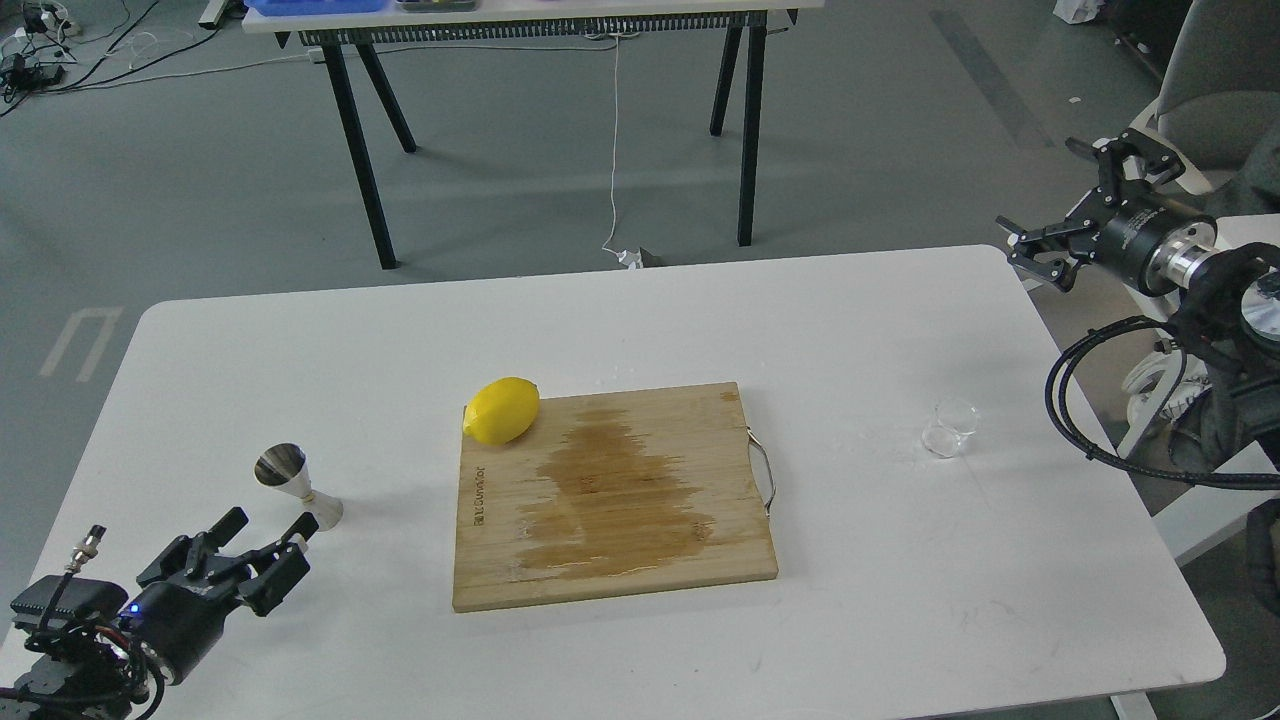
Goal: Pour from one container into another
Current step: 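Close the left gripper around the metal jigger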
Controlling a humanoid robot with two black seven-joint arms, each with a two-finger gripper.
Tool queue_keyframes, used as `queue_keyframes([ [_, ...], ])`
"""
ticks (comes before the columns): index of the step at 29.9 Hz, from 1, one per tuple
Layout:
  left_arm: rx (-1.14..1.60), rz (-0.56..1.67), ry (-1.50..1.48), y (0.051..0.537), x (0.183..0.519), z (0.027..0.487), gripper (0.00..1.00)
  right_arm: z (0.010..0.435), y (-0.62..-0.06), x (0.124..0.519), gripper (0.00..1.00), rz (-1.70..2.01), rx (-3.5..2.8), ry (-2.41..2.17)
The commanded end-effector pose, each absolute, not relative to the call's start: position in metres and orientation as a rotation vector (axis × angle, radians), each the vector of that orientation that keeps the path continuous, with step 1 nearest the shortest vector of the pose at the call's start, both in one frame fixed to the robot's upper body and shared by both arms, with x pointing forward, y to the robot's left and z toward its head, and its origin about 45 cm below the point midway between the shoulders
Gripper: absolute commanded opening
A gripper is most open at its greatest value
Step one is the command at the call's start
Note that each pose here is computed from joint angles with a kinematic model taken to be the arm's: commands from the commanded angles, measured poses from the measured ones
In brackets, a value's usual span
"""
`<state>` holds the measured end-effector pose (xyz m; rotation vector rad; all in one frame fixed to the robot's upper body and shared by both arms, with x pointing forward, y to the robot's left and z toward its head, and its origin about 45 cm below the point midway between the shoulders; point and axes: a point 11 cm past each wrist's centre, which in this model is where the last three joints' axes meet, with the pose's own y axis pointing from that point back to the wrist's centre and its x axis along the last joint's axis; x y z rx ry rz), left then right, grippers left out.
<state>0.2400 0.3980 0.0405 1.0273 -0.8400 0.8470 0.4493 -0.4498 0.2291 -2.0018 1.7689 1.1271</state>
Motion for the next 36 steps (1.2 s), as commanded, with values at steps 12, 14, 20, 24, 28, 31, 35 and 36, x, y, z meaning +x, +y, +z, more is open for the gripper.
queue_keyframes([
  [12, 1.031, 0.833, -0.851, 0.382, 0.262, 0.03, 0.98, 0.232, -0.455, 0.449, 0.99, 1.116, -1.998, 1.778],
  [14, 1.034, 0.837, -0.851, 0.38, 0.265, 0.029, 0.98, 0.231, -0.455, 0.448, 0.99, 1.119, -1.996, 1.78],
  [20, 1.04, 0.837, -0.861, 0.372, 0.279, 0.027, 0.95, 0.233, -0.458, 0.447, 0.99, 1.112, -1.995, 1.785],
  [24, 1.071, 0.826, -0.862, 0.372, 0.285, 0.022, 0.85, 0.233, -0.459, 0.447, 0.99, 1.111, -1.994, 1.79],
  [28, 1.112, 0.824, -0.856, 0.374, 0.291, 0.015, 0.53, 0.233, -0.463, 0.445, 0.99, 1.109, -1.99, 1.798],
  [31, 1.137, 0.835, -0.848, 0.373, 0.297, 0.012, 0.24, 0.233, -0.463, 0.445, 0.99, 1.11, -1.988, 1.799],
  [35, 1.131, 0.842, -0.86, 0.369, 0.305, 0.015, 0.04, 0.229, -0.464, 0.443, 0.99, 1.118, -1.984, 1.804],
  [36, 1.126, 0.843, -0.863, 0.368, 0.307, 0.016, 0.02, 0.229, -0.464, 0.443, 0.99, 1.118, -1.984, 1.804],
])
